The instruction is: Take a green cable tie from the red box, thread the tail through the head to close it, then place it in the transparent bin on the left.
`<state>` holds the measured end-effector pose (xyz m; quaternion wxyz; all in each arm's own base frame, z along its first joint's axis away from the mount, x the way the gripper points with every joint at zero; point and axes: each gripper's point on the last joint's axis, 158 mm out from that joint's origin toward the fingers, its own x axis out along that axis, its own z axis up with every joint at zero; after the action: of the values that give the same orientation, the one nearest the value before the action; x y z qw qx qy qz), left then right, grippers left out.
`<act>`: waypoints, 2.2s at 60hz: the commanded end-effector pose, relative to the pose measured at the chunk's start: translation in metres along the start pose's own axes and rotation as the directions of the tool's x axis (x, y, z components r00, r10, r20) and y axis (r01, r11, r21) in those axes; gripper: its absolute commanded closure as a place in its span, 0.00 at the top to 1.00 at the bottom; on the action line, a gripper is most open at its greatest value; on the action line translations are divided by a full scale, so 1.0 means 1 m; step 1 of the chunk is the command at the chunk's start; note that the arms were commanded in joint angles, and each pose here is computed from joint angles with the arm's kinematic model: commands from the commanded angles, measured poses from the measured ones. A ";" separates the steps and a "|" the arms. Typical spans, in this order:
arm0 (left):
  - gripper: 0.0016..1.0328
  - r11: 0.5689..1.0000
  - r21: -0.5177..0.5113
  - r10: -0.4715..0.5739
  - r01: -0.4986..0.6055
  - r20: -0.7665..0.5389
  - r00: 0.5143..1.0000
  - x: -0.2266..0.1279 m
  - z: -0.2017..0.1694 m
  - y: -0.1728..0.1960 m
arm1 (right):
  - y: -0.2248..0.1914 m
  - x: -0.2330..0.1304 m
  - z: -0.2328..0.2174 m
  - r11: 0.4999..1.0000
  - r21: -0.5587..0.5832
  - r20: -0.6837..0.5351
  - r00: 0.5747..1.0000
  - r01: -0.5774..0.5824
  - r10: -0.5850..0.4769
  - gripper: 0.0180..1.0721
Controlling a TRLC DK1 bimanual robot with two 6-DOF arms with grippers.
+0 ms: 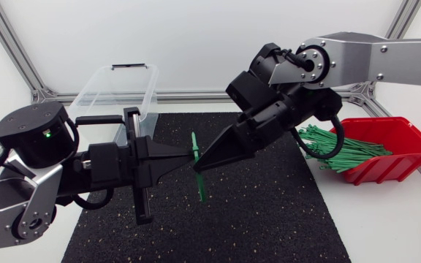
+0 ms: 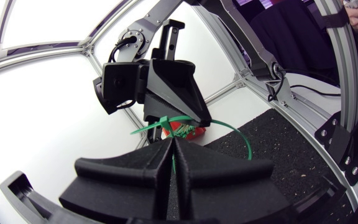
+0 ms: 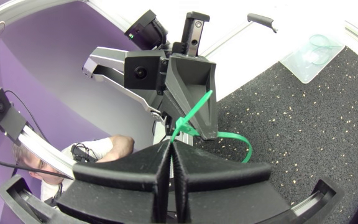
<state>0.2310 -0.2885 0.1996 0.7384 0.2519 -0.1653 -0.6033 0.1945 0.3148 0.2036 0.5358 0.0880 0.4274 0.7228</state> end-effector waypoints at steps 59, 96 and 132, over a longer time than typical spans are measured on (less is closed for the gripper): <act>0.03 0.999 -0.039 0.022 -0.022 -0.002 1.000 -0.010 0.011 0.012 | -0.008 -0.005 -0.006 0.969 -0.177 0.027 0.985 0.172 -0.170 0.96; 0.03 0.997 -0.073 -0.010 0.010 -0.004 1.000 -0.008 0.015 -0.002 | -0.010 -0.023 0.019 0.905 -0.270 0.074 0.944 0.330 -0.322 0.95; 0.03 0.998 -0.067 -0.022 0.020 -0.020 1.000 -0.005 0.011 -0.011 | -0.020 -0.024 0.042 0.907 -0.281 0.096 0.949 0.314 -0.299 0.88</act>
<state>0.2203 -0.2870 0.2029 0.7459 0.2305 -0.1289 -0.6114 0.2373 0.3148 0.2245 0.6621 -0.0498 0.3037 0.6833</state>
